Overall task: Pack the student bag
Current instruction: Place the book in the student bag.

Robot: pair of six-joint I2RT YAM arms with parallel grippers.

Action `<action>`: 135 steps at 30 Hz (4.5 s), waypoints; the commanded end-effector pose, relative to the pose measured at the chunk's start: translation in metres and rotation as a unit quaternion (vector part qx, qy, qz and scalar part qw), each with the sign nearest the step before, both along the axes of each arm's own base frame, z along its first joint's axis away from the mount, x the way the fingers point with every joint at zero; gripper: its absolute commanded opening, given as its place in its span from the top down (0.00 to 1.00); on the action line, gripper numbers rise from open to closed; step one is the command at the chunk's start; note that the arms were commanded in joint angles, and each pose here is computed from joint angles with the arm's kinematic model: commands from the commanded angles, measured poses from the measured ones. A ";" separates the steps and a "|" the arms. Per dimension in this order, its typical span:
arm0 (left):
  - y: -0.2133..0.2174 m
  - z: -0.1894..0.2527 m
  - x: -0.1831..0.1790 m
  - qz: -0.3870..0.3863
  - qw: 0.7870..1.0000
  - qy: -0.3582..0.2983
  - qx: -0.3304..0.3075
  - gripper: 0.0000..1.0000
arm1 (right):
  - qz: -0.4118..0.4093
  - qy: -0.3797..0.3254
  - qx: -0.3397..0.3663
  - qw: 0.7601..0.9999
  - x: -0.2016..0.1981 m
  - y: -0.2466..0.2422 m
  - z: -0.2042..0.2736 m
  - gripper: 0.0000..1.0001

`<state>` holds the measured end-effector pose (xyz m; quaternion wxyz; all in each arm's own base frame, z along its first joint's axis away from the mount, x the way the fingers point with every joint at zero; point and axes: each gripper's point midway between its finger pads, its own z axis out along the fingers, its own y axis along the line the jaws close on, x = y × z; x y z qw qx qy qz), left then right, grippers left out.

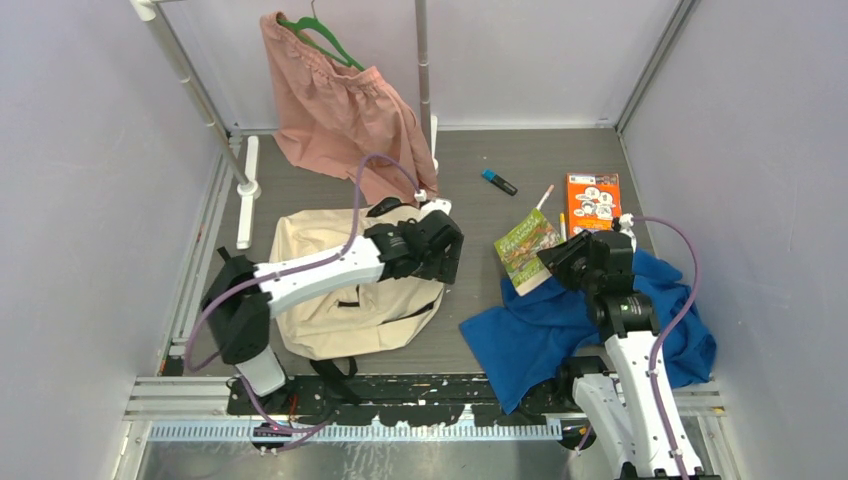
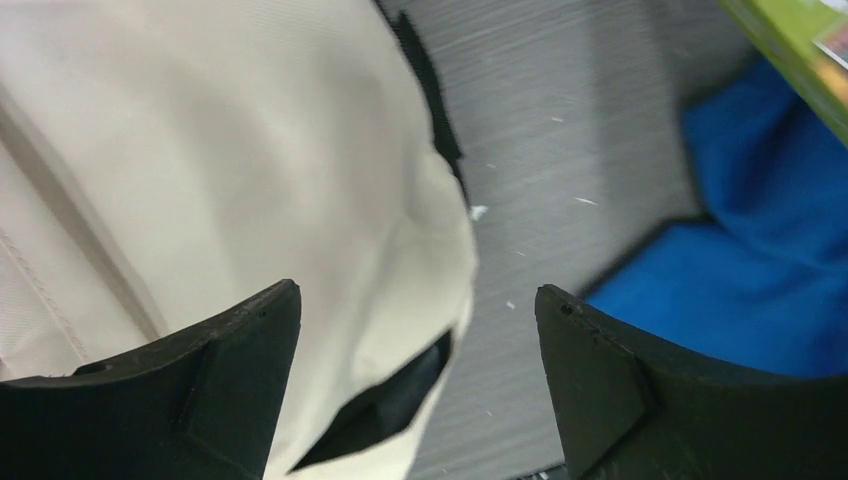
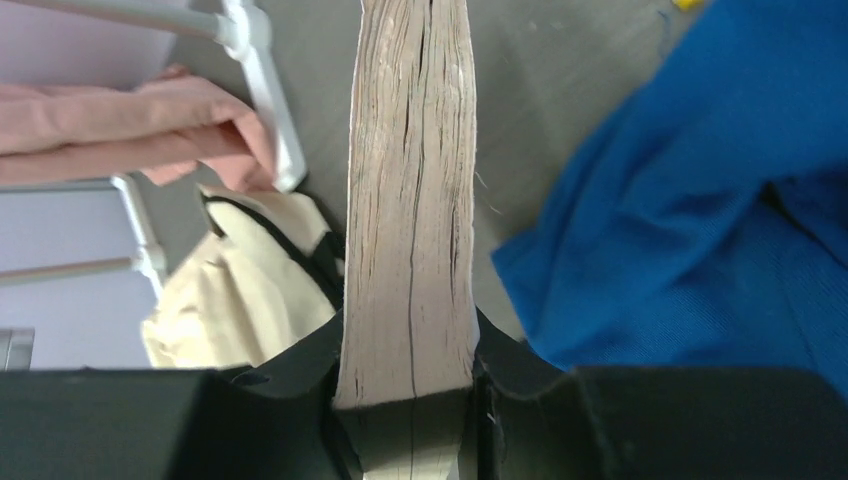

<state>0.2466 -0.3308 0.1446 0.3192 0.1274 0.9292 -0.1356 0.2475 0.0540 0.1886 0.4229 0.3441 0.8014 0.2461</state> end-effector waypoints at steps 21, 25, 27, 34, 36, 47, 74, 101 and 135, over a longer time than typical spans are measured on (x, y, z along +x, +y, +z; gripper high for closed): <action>0.023 -0.017 0.059 0.072 0.995 -0.021 0.060 1.00 | 0.049 -0.046 -0.005 0.998 -0.002 0.012 0.025 0.99; 0.030 0.022 0.044 0.057 0.998 -0.029 0.020 1.00 | 0.081 -0.058 -0.001 0.995 -0.002 0.021 0.030 0.99; 0.040 0.054 0.033 0.048 0.998 -0.044 -0.007 1.00 | 0.120 -0.077 0.006 0.990 -0.003 0.033 0.038 0.99; 0.096 0.155 0.008 0.009 0.981 -0.097 -0.166 1.00 | 0.345 -0.158 0.102 0.920 -0.026 0.101 0.081 0.99; 0.105 0.165 0.003 -0.001 0.975 -0.094 -0.201 1.00 | 0.376 -0.168 0.132 0.902 -0.031 0.111 0.089 0.99; 0.099 0.170 -0.003 -0.032 0.964 -0.086 -0.251 1.00 | 0.433 -0.125 0.201 0.870 -0.043 0.172 0.070 0.99; 0.083 0.199 -0.025 -0.084 0.935 -0.073 -0.337 1.00 | 0.427 -0.059 0.266 0.862 0.064 0.352 -0.028 0.99; 0.090 0.181 -0.016 -0.070 0.943 -0.074 -0.318 1.00 | 0.369 0.067 -0.127 0.918 0.034 0.230 -0.031 0.00; 0.066 0.086 -0.027 -0.098 0.972 -0.008 -0.214 0.05 | -0.117 0.222 -0.237 0.939 0.164 -0.202 -0.036 0.01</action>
